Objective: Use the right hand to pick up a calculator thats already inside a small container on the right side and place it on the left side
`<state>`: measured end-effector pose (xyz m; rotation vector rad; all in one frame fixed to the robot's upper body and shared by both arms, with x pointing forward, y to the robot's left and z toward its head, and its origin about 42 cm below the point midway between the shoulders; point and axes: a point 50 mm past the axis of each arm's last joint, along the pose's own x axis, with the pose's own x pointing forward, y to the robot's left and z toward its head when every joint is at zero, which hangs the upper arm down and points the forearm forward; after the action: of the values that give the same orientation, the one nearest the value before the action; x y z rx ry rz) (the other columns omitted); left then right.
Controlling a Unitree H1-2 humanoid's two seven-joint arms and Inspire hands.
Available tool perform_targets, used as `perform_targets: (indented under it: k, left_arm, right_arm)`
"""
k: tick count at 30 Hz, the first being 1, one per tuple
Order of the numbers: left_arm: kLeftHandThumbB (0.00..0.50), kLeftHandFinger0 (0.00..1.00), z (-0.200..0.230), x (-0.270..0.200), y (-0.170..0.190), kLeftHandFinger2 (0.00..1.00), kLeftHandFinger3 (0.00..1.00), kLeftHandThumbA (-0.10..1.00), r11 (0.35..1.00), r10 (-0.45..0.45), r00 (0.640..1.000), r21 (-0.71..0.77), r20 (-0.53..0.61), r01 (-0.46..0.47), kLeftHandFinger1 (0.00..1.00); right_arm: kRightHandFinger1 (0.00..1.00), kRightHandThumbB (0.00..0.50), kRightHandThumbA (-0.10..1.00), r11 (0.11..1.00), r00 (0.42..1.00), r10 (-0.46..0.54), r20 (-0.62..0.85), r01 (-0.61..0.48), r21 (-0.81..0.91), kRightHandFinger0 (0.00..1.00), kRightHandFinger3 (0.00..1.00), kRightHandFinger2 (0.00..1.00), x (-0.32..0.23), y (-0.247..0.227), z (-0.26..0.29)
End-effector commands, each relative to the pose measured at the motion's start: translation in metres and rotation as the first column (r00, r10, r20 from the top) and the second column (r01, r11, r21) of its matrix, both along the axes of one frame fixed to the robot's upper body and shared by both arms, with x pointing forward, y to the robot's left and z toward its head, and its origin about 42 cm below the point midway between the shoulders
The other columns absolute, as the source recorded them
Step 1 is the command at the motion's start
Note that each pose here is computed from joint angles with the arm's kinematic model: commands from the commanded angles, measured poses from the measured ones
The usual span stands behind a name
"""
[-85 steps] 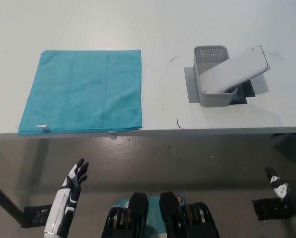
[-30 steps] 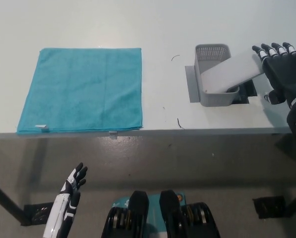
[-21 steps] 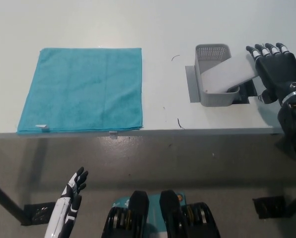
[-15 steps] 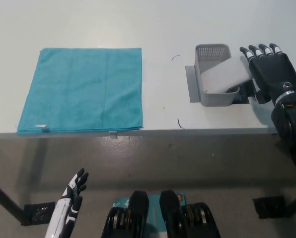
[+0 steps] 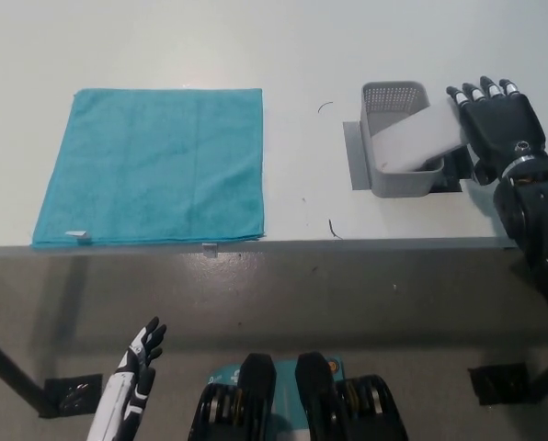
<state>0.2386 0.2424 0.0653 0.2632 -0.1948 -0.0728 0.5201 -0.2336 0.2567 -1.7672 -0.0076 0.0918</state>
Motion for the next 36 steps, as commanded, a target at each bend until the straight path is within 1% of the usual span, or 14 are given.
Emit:
perform_targets:
  k: [1,4,5,6,7,8,9,11,13,15,19,28,31,36]
  left_arm:
    - [0.046,1.0,0.005,-0.003,0.002,1.0,1.0,1.0,1.0,0.006,0.998,0.002,0.057,-0.007,1.0]
    - [0.055,1.0,0.004,-0.002,0.002,1.0,1.0,1.0,1.0,-0.002,0.999,0.01,0.053,0.001,1.0]
    - [0.05,1.0,0.004,-0.003,0.001,1.0,1.0,1.0,1.0,-0.002,0.999,0.011,0.052,0.002,1.0]
    - [0.049,1.0,0.004,-0.004,0.0,1.0,1.0,1.0,1.0,-0.004,0.999,0.016,0.052,0.003,1.0]
    - [0.041,1.0,0.004,-0.004,-0.001,1.0,1.0,1.0,1.0,-0.006,0.999,0.016,0.052,0.005,1.0]
    - [0.041,1.0,0.004,-0.005,-0.001,1.0,1.0,1.0,1.0,-0.008,0.999,0.014,0.051,0.007,1.0]
    - [0.041,1.0,0.005,-0.004,-0.001,1.0,1.0,1.0,1.0,-0.009,0.999,0.015,0.052,0.008,1.0]
    - [0.038,1.0,0.004,-0.003,0.0,1.0,1.0,1.0,1.0,-0.006,0.999,0.019,0.051,0.005,1.0]
    - [0.026,1.0,0.005,-0.002,0.001,1.0,1.0,1.0,1.0,-0.004,0.999,0.02,0.055,0.003,1.0]
    - [0.03,1.0,0.005,-0.001,0.001,1.0,1.0,1.0,1.0,-0.008,0.998,0.023,0.056,0.007,1.0]
    - [0.019,1.0,0.006,-0.002,0.0,1.0,1.0,1.0,1.0,-0.019,0.998,0.026,0.057,0.018,1.0]
    - [0.011,1.0,0.005,-0.002,0.001,1.0,1.0,1.0,0.999,-0.022,0.998,0.043,0.054,0.02,1.0]
    - [0.011,1.0,0.005,-0.002,0.001,1.0,1.0,1.0,0.999,-0.025,0.998,0.043,0.052,0.023,1.0]
    - [0.006,1.0,0.005,-0.001,0.0,1.0,1.0,1.0,0.998,-0.026,0.998,0.05,0.053,0.024,1.0]
  right_arm:
    - [1.0,0.5,1.0,0.999,0.985,0.044,0.17,-0.046,0.01,1.0,1.0,1.0,0.02,0.0,0.036]
    - [1.0,0.5,0.68,0.988,0.941,0.121,0.316,-0.145,0.051,1.0,1.0,1.0,0.024,-0.002,0.027]
    - [0.8,0.463,0.51,0.98,0.905,0.159,0.395,-0.193,0.047,0.84,0.89,0.77,0.024,-0.003,0.021]
    - [0.68,0.477,0.47,0.976,0.881,0.176,0.44,-0.214,0.037,0.67,0.79,0.69,0.023,-0.004,0.017]
    - [0.47,0.417,0.31,0.97,0.853,0.198,0.483,-0.243,0.031,0.39,0.62,0.5,0.022,-0.006,0.014]
    - [0.12,0.339,0.04,0.957,0.796,0.217,0.565,-0.288,0.037,0.08,0.38,0.25,0.02,-0.006,0.01]
    - [0.0,0.294,-0.09,0.945,0.733,0.241,0.636,-0.326,0.018,0.0,0.2,0.14,0.017,-0.005,0.009]
    - [0.04,0.201,-0.1,0.931,0.683,0.253,0.685,-0.365,0.02,0.0,0.19,0.32,0.014,-0.002,0.011]
    - [0.05,0.19,-0.1,0.921,0.655,0.261,0.709,-0.388,0.02,0.0,0.24,0.45,0.014,0.003,0.018]
    - [0.08,0.191,-0.1,0.906,0.643,0.248,0.725,-0.419,0.061,0.0,0.39,0.52,0.014,0.003,0.022]
    - [0.15,0.155,-0.1,0.896,0.648,0.22,0.73,-0.43,0.112,0.0,0.59,0.58,0.013,0.001,0.028]
    - [0.23,0.109,-0.1,0.814,0.646,0.105,0.756,-0.492,0.308,0.0,0.68,0.63,0.011,-0.002,0.037]
    - [0.21,0.147,-0.1,0.762,0.638,0.04,0.769,-0.517,0.39,0.0,0.66,0.62,0.01,0.0,0.048]
    - [0.21,0.116,-0.1,0.661,0.609,0.005,0.793,-0.597,0.454,0.0,0.66,0.66,0.01,0.002,0.081]
